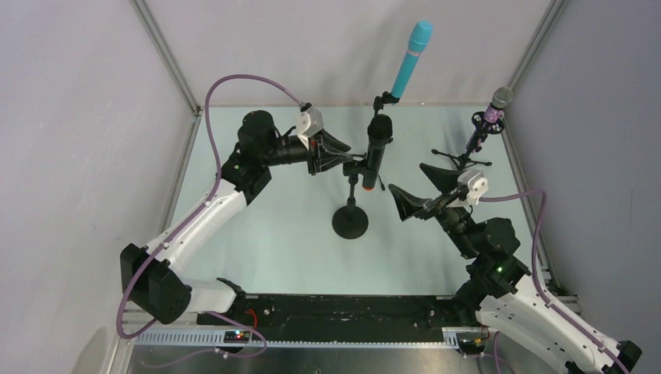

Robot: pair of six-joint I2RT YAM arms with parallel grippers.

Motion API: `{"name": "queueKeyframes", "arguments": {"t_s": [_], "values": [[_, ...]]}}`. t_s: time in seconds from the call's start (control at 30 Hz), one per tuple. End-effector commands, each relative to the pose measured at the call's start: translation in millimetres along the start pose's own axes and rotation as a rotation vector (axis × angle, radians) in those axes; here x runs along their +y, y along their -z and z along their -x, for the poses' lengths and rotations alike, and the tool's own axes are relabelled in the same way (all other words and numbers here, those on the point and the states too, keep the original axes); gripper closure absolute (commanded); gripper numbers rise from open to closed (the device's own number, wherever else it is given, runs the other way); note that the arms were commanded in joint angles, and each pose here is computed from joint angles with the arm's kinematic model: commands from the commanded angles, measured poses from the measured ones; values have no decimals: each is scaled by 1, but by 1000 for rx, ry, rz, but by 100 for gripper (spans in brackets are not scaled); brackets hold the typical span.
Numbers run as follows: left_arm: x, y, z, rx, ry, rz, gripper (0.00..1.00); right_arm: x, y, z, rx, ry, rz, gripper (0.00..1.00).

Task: Attach the microphones to the stand

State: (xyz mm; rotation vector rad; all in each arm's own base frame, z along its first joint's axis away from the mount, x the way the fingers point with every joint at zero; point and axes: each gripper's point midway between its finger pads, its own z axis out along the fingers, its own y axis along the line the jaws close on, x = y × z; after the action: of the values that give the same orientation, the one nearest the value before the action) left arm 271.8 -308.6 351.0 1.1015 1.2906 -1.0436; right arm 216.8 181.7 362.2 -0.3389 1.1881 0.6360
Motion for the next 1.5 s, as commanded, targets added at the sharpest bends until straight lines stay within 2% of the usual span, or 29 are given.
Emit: {"name": "queueKeyframes", "arguments": {"t_s": [0.0,0.03,0.1,0.3,0.53,1.17,1.47], "values": [[3,-2,18,-28,-20,9,73,-10,14,-31,93,-51,-60,1],[3,-3,17,-27,-17,6,78,-11,18,-38,102,-62,-64,1],[3,-4,17,-26,-13,3,81,-13,24,-49,121,-76,-79,1],[-1,-8,10,-15,-6,-16,87,-18,34,-70,170,-99,-111,1],[-2,-13,1,7,12,-28,91,-19,36,-81,210,-110,-119,1],[-8,-21,-57,178,25,9,100,-25,42,-100,251,-127,-155,1],[-7,-25,-76,217,140,62,100,-25,45,-99,251,-143,-162,1]]}}
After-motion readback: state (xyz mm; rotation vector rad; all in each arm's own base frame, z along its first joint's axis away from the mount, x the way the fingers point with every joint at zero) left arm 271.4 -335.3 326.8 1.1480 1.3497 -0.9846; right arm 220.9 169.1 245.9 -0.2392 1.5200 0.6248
